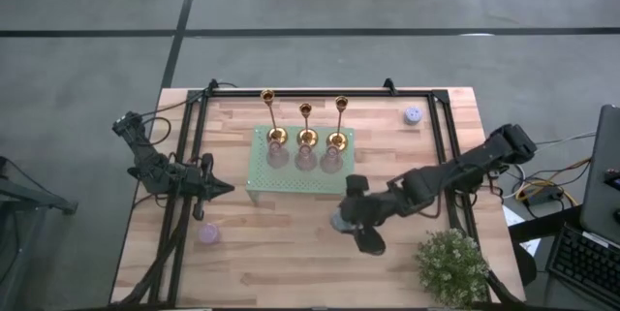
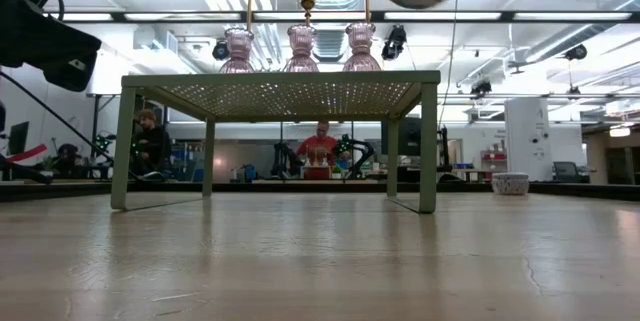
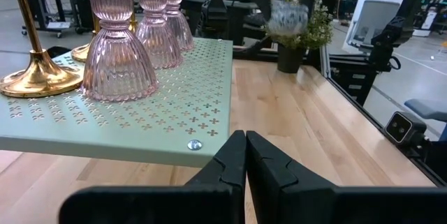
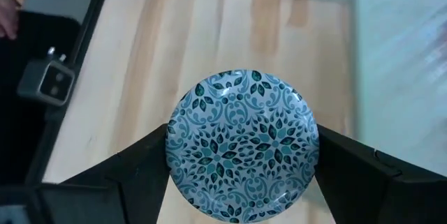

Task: Pick & Place candle stick holders
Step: Put the blue scented candle on the shelf

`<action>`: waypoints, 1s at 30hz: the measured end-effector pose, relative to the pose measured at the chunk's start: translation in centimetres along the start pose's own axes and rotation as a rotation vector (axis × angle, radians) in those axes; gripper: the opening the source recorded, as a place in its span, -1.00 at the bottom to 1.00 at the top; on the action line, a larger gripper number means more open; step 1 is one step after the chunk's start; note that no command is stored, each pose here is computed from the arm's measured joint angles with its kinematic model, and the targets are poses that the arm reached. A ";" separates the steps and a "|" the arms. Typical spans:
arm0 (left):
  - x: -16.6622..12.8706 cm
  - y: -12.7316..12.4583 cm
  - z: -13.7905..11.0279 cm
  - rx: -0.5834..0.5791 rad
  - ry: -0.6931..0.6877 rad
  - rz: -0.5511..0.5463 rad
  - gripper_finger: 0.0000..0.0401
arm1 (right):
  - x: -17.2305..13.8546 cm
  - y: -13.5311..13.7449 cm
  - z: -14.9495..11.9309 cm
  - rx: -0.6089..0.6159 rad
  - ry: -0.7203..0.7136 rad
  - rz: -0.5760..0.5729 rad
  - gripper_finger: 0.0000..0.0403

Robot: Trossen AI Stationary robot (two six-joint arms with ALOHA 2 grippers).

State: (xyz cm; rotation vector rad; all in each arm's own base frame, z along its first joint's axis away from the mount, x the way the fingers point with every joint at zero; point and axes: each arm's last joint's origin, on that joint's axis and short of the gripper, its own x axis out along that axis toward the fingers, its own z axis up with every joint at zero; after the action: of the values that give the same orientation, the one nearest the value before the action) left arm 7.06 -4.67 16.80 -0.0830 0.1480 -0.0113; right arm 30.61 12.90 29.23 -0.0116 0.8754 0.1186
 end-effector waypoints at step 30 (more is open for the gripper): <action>0.0 0.0 0.0 0.001 0.001 0.000 -0.93 | 5.0 -5.4 9.1 0.008 0.140 -0.257 0.48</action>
State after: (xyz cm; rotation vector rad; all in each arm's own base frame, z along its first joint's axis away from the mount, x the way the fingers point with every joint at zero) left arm 7.06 -4.68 16.79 -0.0821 0.1488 -0.0112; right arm 41.33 8.55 31.01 -0.1257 1.0066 -0.1273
